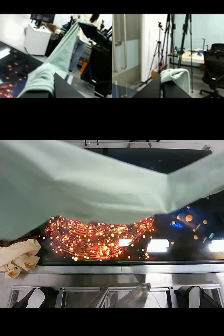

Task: Fold the shirts.

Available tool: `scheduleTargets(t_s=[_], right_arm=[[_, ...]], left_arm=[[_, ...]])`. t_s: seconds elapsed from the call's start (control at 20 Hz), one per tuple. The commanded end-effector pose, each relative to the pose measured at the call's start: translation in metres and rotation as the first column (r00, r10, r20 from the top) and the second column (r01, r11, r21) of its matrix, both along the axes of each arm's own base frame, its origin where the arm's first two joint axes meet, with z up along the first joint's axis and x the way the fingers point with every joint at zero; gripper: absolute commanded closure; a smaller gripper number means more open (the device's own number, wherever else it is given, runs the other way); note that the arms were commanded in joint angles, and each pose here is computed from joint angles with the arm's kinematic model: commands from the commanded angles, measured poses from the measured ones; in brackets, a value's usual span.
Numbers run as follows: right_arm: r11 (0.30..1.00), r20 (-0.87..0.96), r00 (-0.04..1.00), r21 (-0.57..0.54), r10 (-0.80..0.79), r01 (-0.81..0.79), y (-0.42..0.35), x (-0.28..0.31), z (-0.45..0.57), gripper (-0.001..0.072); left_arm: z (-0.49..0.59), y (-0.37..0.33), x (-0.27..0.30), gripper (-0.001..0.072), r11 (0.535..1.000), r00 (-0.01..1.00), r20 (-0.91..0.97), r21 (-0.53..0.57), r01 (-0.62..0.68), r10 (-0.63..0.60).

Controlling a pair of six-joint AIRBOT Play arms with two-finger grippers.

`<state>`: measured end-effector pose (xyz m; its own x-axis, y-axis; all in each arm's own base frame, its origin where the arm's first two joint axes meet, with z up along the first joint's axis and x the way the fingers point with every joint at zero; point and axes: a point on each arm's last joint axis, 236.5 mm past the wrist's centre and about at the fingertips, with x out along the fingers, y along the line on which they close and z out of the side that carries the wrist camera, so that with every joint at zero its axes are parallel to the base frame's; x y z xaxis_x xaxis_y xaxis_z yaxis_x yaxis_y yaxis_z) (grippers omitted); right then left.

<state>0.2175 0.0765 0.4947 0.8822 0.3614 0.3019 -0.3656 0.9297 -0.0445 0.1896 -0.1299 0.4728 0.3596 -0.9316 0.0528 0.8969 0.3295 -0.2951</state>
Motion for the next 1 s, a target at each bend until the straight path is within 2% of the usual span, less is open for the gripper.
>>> scheduleTargets(t_s=[0.0, 0.1, 0.2, 0.35, 0.5, 0.6, 0.75, 0.85, 0.95], right_arm=[[1.000, -0.068, 0.997, 0.005, -0.024, 0.024, -0.018, 0.019, -0.014, 0.0691], [0.995, -0.201, 0.978, 0.086, 0.061, -0.044, -0.040, 0.055, -0.047, 0.0692], [0.973, -0.337, 0.925, 0.201, 0.177, -0.113, -0.054, 0.101, -0.097, 0.0691], [0.933, -0.599, 0.741, 0.345, 0.304, -0.104, -0.051, 0.180, -0.221, 0.0691], [0.900, -0.752, 0.535, 0.434, 0.386, -0.038, -0.035, 0.242, -0.344, 0.0692], [0.872, -0.791, 0.445, 0.488, 0.420, 0.043, -0.034, 0.271, -0.410, 0.0691], [0.802, -0.740, 0.457, 0.591, 0.494, 0.090, -0.036, 0.312, -0.458, 0.0691], [0.745, -0.685, 0.488, 0.660, 0.541, 0.101, -0.043, 0.337, -0.459, 0.0691], [0.736, -0.668, 0.483, 0.673, 0.566, 0.070, -0.041, 0.349, -0.459, 0.0692]], left_arm=[[-0.002, 0.020, 0.021, 0.0678, 0.991, 0.991, -0.011, 0.006, -0.135, 0.135], [-0.022, 0.039, 0.066, 0.0678, 0.985, 0.981, -0.096, 0.008, -0.170, 0.170], [-0.073, 0.037, 0.113, 0.0678, 0.991, 0.963, -0.237, 0.076, -0.109, 0.124], [-0.173, 0.007, 0.178, 0.0678, 0.985, 0.877, -0.479, 0.165, 0.043, 0.042], [-0.272, -0.003, 0.254, 0.0678, 0.988, 0.751, -0.657, 0.149, 0.045, 0.065], [-0.335, 0.004, 0.288, 0.0678, 0.993, 0.654, -0.754, 0.112, 0.032, 0.064], [-0.401, 0.013, 0.329, 0.0680, 0.996, 0.568, -0.821, 0.084, 0.026, 0.055], [-0.415, 0.020, 0.360, 0.0689, 0.996, 0.568, -0.818, 0.089, -0.027, 0.089], [-0.420, 0.027, 0.384, 0.0689, 0.993, 0.577, -0.807, 0.094, -0.077, 0.121]])
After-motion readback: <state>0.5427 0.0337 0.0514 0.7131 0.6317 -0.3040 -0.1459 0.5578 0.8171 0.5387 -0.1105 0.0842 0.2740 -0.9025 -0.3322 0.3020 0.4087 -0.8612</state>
